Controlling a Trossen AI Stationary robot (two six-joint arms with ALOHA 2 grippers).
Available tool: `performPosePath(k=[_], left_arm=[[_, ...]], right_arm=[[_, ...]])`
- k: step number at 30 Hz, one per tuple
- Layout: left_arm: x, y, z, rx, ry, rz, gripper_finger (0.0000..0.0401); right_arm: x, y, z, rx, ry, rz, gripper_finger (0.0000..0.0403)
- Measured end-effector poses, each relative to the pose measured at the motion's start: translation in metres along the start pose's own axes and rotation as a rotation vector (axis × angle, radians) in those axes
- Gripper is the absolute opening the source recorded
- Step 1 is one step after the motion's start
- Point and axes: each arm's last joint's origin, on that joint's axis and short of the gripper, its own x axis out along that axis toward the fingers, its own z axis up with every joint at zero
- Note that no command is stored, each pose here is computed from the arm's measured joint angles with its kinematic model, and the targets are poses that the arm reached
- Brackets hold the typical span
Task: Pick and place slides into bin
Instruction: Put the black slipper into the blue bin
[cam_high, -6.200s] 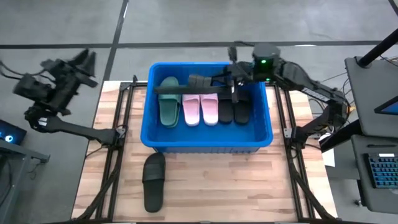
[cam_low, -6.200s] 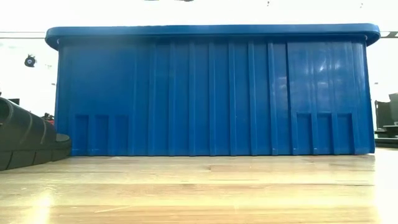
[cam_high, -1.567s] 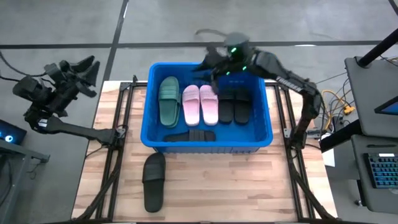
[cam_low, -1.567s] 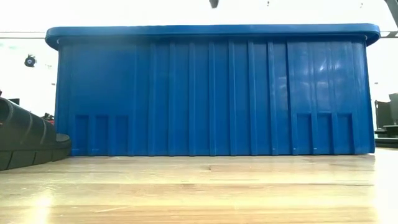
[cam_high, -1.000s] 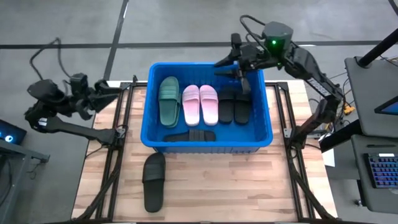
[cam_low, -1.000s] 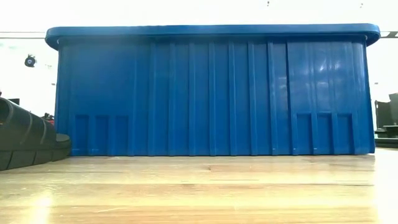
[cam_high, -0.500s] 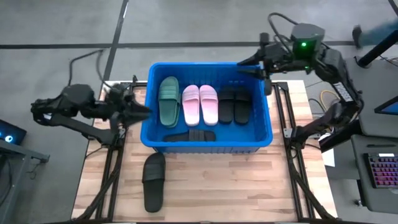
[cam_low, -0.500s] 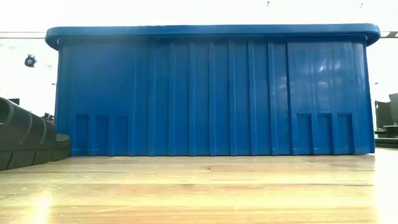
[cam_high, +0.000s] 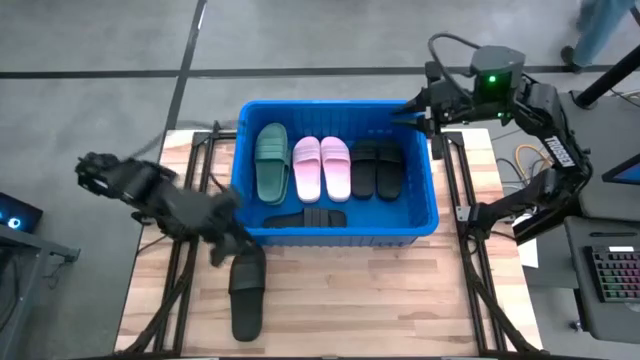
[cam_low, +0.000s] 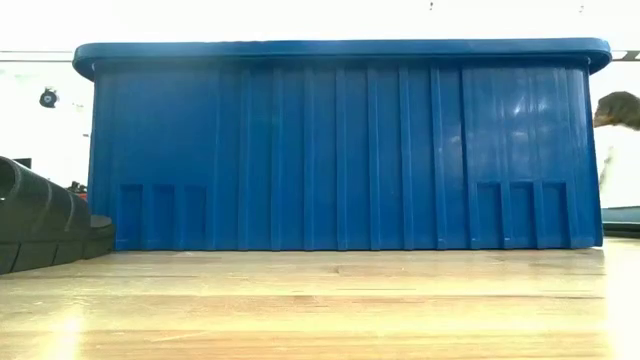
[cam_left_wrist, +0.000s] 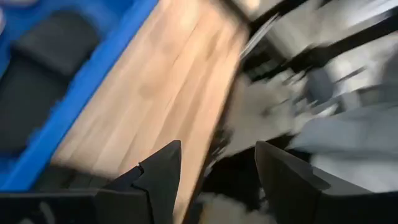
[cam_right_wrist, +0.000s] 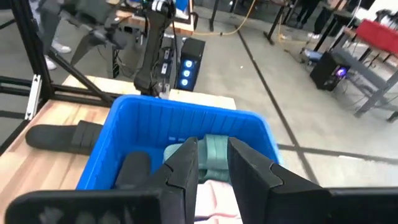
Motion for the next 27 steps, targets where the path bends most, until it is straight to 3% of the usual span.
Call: performPosePath(k=[6,13,21,27], left_arm=[[0.028,-0.013,-0.015,0.031,0.148,0.144,0.0192],[0.068,-0.008,-0.051,0.105,0.371,0.5,0.0192],[0.113,-0.011,-0.095,0.277,0.234,0.689,0.0192],[0.137,-0.004,-0.136,0.32,0.262,0.772,0.0192]], right_arm=[[0.018,-0.001,-0.012,0.033,0.061,0.022,0.0081],[0.036,-0.002,-0.026,0.059,0.096,0.034,0.0075],[0.05,-0.003,-0.036,0.073,0.102,0.035,0.0071],[0.056,-0.004,-0.039,0.075,0.098,0.034,0.0075]])
